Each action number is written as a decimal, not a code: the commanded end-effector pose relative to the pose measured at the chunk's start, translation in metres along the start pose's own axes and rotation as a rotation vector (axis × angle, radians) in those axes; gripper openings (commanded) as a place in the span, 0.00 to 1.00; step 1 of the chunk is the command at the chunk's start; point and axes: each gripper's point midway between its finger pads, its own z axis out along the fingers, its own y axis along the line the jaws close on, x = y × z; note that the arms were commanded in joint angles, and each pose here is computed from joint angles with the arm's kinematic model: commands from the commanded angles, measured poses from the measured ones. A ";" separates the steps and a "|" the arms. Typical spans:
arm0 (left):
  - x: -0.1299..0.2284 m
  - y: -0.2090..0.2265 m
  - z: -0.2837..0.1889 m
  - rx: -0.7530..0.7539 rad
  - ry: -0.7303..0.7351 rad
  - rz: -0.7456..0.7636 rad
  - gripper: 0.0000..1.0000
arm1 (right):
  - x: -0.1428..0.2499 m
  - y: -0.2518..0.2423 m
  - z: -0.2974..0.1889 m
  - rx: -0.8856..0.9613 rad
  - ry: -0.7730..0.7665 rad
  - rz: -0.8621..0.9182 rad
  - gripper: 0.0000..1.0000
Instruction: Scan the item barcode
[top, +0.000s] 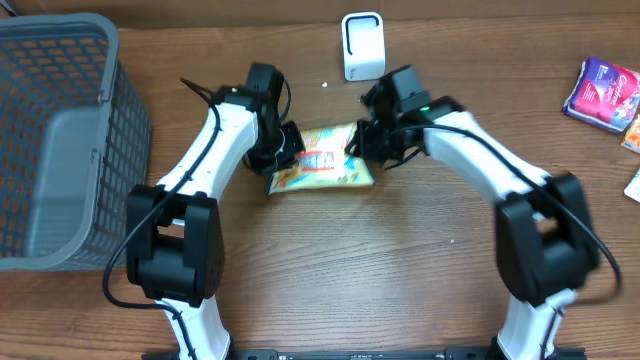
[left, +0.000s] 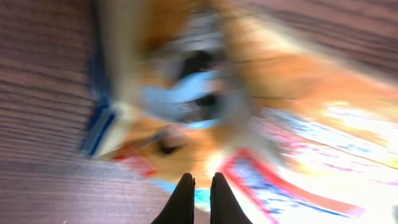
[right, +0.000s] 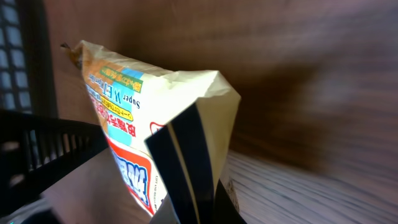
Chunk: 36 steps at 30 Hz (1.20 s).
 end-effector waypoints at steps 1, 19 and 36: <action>-0.010 -0.019 -0.022 0.040 -0.036 0.080 0.04 | -0.046 0.025 -0.088 0.099 -0.276 -0.154 0.04; -0.019 -0.016 -0.040 -0.012 -0.077 0.089 0.09 | -0.012 -0.090 -0.179 1.004 -0.280 -0.168 0.04; -0.017 -0.013 -0.040 -0.030 -0.070 0.088 0.25 | 0.018 -0.054 -0.122 1.046 -0.099 -0.429 0.04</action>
